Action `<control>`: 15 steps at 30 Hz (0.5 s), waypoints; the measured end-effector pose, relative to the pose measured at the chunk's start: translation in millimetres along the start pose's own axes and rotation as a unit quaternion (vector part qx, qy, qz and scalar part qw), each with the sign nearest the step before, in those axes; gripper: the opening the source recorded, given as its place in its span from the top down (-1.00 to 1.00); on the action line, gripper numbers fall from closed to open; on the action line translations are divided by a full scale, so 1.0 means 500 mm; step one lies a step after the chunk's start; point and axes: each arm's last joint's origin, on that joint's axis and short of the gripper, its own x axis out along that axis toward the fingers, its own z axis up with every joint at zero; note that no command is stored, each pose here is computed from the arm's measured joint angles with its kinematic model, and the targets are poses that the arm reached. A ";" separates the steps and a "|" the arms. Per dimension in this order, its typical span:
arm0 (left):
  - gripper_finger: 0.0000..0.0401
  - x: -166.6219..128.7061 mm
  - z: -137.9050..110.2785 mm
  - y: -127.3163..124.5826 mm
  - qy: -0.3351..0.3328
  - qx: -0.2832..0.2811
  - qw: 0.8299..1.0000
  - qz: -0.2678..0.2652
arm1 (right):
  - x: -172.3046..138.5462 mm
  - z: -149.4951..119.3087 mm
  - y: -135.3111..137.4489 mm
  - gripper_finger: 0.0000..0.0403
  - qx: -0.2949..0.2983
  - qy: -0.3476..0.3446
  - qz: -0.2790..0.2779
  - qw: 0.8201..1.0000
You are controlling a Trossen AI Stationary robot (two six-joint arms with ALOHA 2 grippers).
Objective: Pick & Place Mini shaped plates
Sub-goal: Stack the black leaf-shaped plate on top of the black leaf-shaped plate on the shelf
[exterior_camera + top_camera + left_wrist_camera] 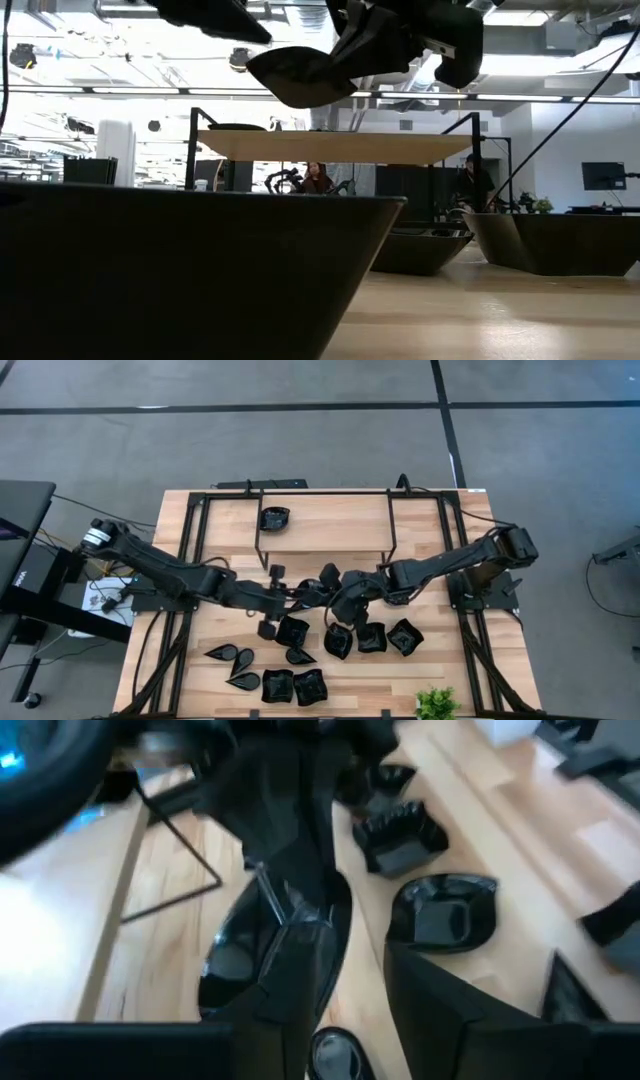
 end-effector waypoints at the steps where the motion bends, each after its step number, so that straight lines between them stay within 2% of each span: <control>1: 0.37 0.009 -0.005 0.000 0.008 0.001 1.000 0.001 | 0.000 0.000 0.000 0.99 0.000 0.000 -0.001 1.000; 7: 0.40 0.035 -0.012 0.001 0.015 0.001 1.000 0.008 | 0.000 0.000 0.000 0.98 0.000 0.000 -0.001 1.000; 15: 0.70 0.034 -0.010 0.001 0.011 0.029 0.999 0.009 | 0.000 0.003 -0.002 0.97 0.001 -0.007 -0.007 1.000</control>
